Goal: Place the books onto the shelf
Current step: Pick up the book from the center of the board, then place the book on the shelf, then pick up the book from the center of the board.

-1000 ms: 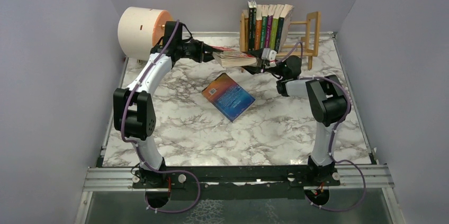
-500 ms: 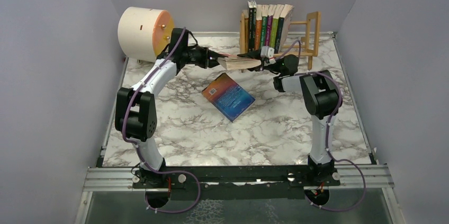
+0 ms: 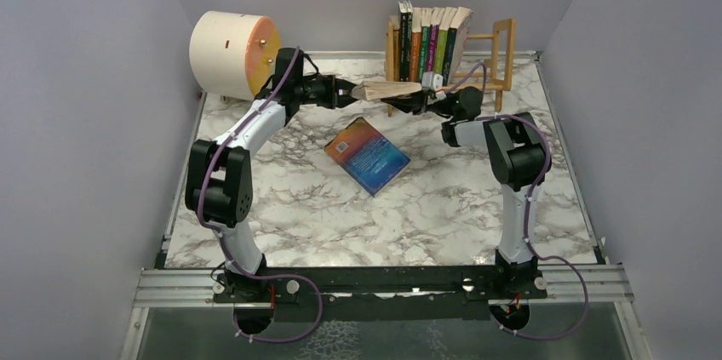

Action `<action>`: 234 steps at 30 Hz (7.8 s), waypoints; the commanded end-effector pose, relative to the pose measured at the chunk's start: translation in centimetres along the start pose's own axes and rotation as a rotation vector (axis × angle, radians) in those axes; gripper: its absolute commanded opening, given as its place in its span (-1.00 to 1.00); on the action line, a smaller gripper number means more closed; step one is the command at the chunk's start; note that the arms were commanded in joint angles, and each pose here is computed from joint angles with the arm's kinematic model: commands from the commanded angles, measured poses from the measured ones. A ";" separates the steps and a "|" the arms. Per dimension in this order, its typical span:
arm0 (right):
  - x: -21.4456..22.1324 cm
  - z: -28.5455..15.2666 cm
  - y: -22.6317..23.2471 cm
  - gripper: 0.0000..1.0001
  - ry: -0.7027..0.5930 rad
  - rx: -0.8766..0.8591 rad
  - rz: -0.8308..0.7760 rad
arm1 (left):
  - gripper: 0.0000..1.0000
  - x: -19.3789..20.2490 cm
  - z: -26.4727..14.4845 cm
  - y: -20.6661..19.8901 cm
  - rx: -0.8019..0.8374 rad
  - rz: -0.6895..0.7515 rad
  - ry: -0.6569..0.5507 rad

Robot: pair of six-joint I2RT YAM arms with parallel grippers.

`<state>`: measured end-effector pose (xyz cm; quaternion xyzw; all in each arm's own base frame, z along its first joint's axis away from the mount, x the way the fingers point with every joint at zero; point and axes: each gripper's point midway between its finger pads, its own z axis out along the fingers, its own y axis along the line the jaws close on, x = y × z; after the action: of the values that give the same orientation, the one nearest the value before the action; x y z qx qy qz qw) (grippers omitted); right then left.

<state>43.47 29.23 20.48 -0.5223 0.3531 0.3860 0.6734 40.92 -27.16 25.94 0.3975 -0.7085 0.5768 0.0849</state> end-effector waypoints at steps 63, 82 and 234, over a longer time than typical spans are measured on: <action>-12.1 -21.3 -16.1 -0.99 0.648 1.721 0.376 | -0.20 -2.4 -0.9 -2.1 -0.013 0.414 -0.182; -0.9 -24.6 -18.5 -0.99 0.816 1.690 0.497 | -0.20 -3.5 -1.5 -0.4 -0.041 0.418 -0.189; 9.0 -4.6 11.6 -0.25 0.766 0.528 1.143 | 0.14 -8.0 -1.6 17.7 -0.533 0.674 -0.439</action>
<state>37.12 26.44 5.21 -0.1568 0.8857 0.3261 0.2909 34.22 -21.36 9.84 0.2340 -0.9155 0.2873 -0.1566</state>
